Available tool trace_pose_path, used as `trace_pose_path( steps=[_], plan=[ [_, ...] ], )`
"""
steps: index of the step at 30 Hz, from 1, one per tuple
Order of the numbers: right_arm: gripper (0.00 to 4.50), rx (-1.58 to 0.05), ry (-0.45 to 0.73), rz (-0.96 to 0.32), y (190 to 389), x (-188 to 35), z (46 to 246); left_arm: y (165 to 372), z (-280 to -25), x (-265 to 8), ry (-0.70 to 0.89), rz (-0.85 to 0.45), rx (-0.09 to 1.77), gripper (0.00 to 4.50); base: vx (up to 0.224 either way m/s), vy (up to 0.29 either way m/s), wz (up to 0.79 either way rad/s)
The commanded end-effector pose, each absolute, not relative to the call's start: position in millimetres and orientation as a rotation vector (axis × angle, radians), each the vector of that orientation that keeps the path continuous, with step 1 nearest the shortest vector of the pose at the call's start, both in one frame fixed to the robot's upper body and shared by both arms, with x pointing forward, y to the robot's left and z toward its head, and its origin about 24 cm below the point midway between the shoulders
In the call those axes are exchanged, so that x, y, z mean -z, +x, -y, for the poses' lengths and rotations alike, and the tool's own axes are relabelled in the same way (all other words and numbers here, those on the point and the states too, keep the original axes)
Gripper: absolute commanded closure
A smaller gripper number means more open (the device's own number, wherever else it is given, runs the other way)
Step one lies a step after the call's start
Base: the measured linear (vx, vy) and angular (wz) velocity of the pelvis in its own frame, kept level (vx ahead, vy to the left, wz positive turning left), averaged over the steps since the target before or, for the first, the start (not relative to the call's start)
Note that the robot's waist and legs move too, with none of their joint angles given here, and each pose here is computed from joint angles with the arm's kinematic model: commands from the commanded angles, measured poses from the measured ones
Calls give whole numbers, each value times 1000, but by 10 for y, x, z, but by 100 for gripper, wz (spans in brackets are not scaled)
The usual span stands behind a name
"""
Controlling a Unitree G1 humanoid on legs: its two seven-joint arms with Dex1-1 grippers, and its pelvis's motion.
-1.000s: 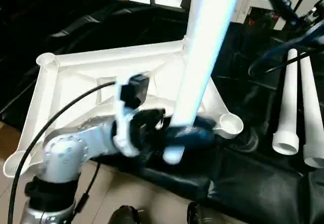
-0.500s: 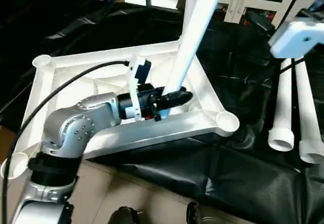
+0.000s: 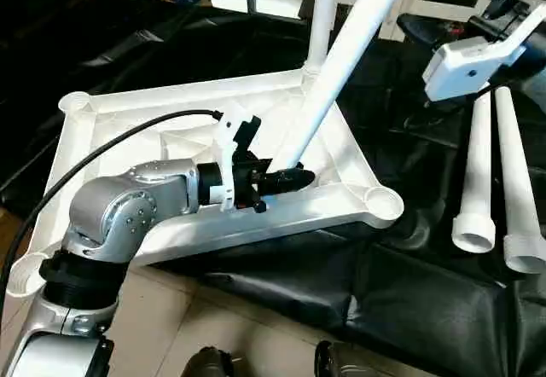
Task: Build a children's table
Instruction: Insert table leg to table base
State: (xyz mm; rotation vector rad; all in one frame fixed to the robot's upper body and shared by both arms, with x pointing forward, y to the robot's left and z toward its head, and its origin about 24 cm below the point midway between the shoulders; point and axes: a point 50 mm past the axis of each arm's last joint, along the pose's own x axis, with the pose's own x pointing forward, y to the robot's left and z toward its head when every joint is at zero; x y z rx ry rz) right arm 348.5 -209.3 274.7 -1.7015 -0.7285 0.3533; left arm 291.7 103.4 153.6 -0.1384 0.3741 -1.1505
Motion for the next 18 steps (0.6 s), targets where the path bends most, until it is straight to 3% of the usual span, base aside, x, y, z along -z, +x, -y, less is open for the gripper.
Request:
trace_pose_path(
  steps=[1,8,12,18],
  plan=[
    [34,-359,-1745,671,3534,-2685,2148,2878,-1009,-1570,-82,-376,1185,310,0,0,0],
    [34,-383,-1770,652,3601,-2594,2179,2813,-1042,-1505,4,-438,1226,310,0,0,0],
    [34,-389,-1771,703,3607,-2594,2148,2833,-1042,-1475,9,-454,1217,310,0,0,0],
    [34,-384,-1721,814,3556,-2615,2108,3028,-1089,-1495,-44,-415,1097,310,0,0,0]
  ],
)
